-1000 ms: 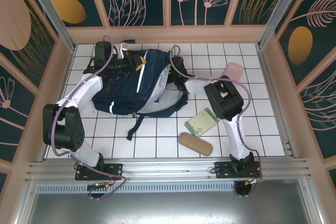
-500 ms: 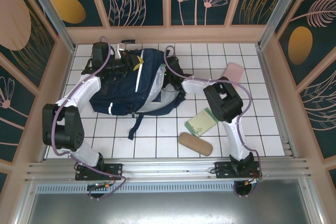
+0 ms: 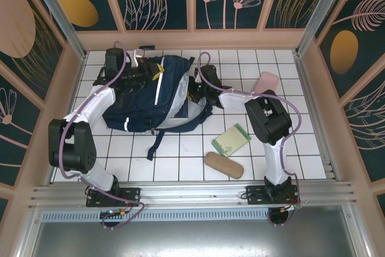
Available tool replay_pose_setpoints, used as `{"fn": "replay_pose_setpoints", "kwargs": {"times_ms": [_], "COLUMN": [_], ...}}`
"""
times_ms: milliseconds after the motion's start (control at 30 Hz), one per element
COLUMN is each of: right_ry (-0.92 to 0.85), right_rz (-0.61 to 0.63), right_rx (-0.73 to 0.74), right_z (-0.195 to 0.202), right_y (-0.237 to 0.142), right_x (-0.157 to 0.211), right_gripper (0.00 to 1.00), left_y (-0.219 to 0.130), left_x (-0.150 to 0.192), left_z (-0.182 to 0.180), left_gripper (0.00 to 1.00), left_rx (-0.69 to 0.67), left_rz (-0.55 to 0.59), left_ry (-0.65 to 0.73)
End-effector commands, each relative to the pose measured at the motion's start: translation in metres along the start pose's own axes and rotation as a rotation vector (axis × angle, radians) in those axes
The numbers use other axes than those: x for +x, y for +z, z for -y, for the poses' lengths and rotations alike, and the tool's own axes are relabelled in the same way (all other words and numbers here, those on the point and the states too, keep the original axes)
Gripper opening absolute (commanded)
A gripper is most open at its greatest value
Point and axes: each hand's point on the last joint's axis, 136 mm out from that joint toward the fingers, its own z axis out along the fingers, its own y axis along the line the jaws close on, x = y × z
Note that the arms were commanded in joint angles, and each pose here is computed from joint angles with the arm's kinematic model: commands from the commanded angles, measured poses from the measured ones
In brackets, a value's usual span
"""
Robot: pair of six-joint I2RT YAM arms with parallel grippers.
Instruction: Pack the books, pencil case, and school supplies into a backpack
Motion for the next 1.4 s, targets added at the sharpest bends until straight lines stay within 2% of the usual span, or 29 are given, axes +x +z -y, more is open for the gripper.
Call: {"fn": "replay_pose_setpoints", "kwargs": {"times_ms": [0, 100, 200, 300, 400, 467, 567, 667, 767, 833, 900, 967, 1033, 1133, 1267, 1367], "right_ry": [-0.088, -0.146, -0.149, -0.110, -0.080, -0.078, -0.087, -0.077, -0.034, -0.004, 0.025, 0.052, 0.070, 0.091, 0.108, 0.123], "right_rz": [0.043, 0.090, 0.189, 0.251, 0.230, 0.194, 0.173, 0.173, 0.163, 0.143, 0.124, 0.103, 0.091, 0.094, 0.091, 0.092], "right_rx": [-0.012, 0.130, 0.289, 0.387, 0.426, 0.474, 0.540, 0.629, 0.640, 0.619, 0.607, 0.591, 0.585, 0.588, 0.580, 0.585], "right_z": [-0.021, -0.005, 0.026, 0.059, 0.085, 0.099, 0.114, 0.137, 0.156, 0.163, 0.169, 0.174, 0.178, 0.184, 0.187, 0.192], "right_y": [-0.034, -0.064, -0.110, -0.153, -0.177, -0.185, -0.200, -0.221, -0.236, -0.240, -0.241, -0.241, -0.242, -0.245, -0.247, -0.248], "right_x": [-0.012, -0.011, -0.030, -0.032, -0.018, -0.005, 0.009, 0.017, 0.025, 0.032, 0.039, 0.046, 0.051, 0.053, 0.057, 0.059], "right_gripper": [0.94, 0.91, 0.91, 0.91, 0.91, 0.91, 0.91, 0.92, 0.92, 0.92, 0.92, 0.92, 0.92, 0.92, 0.92, 0.92], "left_y": [-0.014, -0.013, -0.006, 0.016, 0.043, 0.055, 0.055, 0.037, 0.027, 0.034, 0.046, 0.060, 0.069, 0.077, 0.083, 0.088], "left_x": [-0.003, 0.000, 0.007, 0.028, 0.050, 0.060, 0.059, 0.047, 0.057, 0.083, 0.121, 0.171, 0.202, 0.232, 0.263, 0.296], "left_z": [0.037, 0.027, 0.008, -0.009, -0.016, -0.023, -0.039, -0.054, -0.035, -0.026, -0.023, -0.025, -0.037, -0.068, -0.078, -0.086], "left_gripper": [0.00, 0.00, 0.00, 0.00, 0.09, 0.23, 0.39, 0.44, 0.46, 0.48, 0.48, 0.48, 0.48, 0.48, 0.49, 0.50], "left_rx": [0.100, 0.080, 0.036, 0.009, -0.013, -0.053, -0.145, -0.319, -0.299, -0.292, -0.257, -0.190, -0.209, -0.280, -0.215, -0.154], "left_rz": [0.022, 0.028, 0.015, -0.050, -0.136, -0.168, -0.147, -0.082, -0.077, -0.139, -0.251, -0.393, -0.474, -0.544, -0.618, -0.736], "left_ry": [0.106, 0.093, 0.079, 0.064, 0.071, 0.080, 0.109, 0.228, 0.296, 0.354, 0.372, 0.375, 0.397, 0.402, 0.351, 0.308]}}
